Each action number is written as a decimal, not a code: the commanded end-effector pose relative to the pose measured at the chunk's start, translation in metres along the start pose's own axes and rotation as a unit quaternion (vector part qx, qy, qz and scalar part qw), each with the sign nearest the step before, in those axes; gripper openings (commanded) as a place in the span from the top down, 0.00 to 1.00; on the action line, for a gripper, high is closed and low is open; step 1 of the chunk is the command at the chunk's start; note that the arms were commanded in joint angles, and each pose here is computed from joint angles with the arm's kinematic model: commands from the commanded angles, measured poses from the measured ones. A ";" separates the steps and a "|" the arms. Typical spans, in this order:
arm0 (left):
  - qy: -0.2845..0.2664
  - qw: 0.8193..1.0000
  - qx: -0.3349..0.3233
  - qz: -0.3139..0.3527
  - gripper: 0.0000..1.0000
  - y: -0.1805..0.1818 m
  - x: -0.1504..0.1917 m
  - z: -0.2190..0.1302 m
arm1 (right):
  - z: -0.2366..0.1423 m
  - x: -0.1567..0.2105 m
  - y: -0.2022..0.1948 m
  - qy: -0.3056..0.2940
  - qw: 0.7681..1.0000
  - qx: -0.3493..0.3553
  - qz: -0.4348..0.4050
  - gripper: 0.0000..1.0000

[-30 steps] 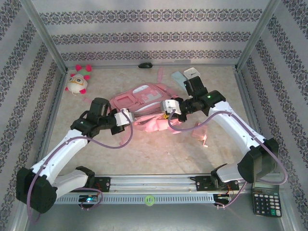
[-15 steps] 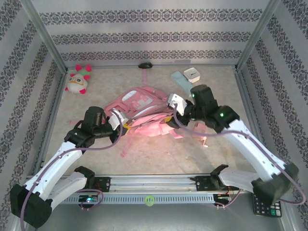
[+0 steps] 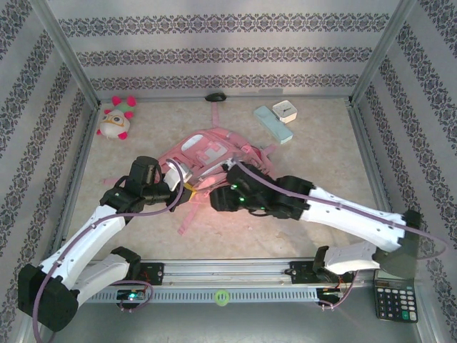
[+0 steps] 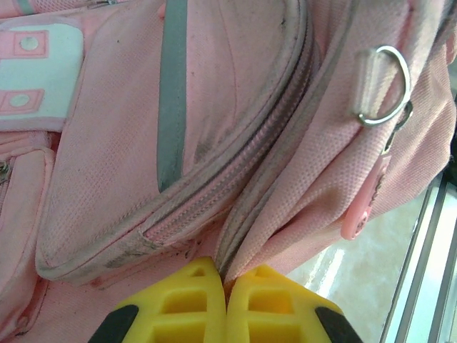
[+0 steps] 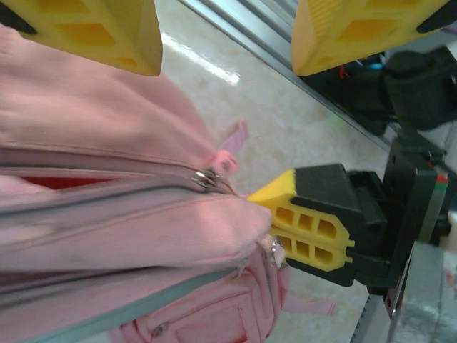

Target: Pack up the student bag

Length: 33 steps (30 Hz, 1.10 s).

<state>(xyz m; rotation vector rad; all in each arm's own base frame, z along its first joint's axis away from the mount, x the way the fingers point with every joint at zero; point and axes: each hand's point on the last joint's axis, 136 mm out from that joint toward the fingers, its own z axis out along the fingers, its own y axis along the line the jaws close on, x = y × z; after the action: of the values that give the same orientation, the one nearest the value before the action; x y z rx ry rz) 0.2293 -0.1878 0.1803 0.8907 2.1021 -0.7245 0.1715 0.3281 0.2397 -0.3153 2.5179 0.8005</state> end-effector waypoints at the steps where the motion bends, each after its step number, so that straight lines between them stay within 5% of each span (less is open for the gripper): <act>1: -0.055 0.998 0.016 -0.003 1.00 -0.008 -0.039 -0.010 | 0.008 -0.020 0.007 -0.035 0.993 0.018 0.107 0.47; 11: -0.077 0.996 0.041 -0.009 1.00 -0.016 -0.053 -0.012 | 0.044 -0.019 -0.010 -0.031 0.989 0.121 0.081 0.44; 20: -0.081 0.995 0.051 -0.006 1.00 -0.020 -0.056 -0.015 | 0.031 -0.034 -0.044 -0.064 0.963 0.260 0.016 0.69; 26: -0.067 0.997 0.043 -0.005 1.00 -0.016 -0.049 -0.011 | 0.021 -0.034 -0.044 -0.073 0.967 0.243 0.021 0.88; 33: -0.012 0.999 -0.009 0.045 1.00 0.000 -0.022 -0.008 | 0.027 -0.024 -0.027 -0.016 0.990 0.136 0.025 1.00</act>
<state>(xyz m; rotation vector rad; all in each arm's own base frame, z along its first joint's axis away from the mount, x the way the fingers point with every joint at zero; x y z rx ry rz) 0.2333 -0.1965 0.1943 0.8942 2.0664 -0.7707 0.2162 0.3288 0.2125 -0.0897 2.5504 0.3667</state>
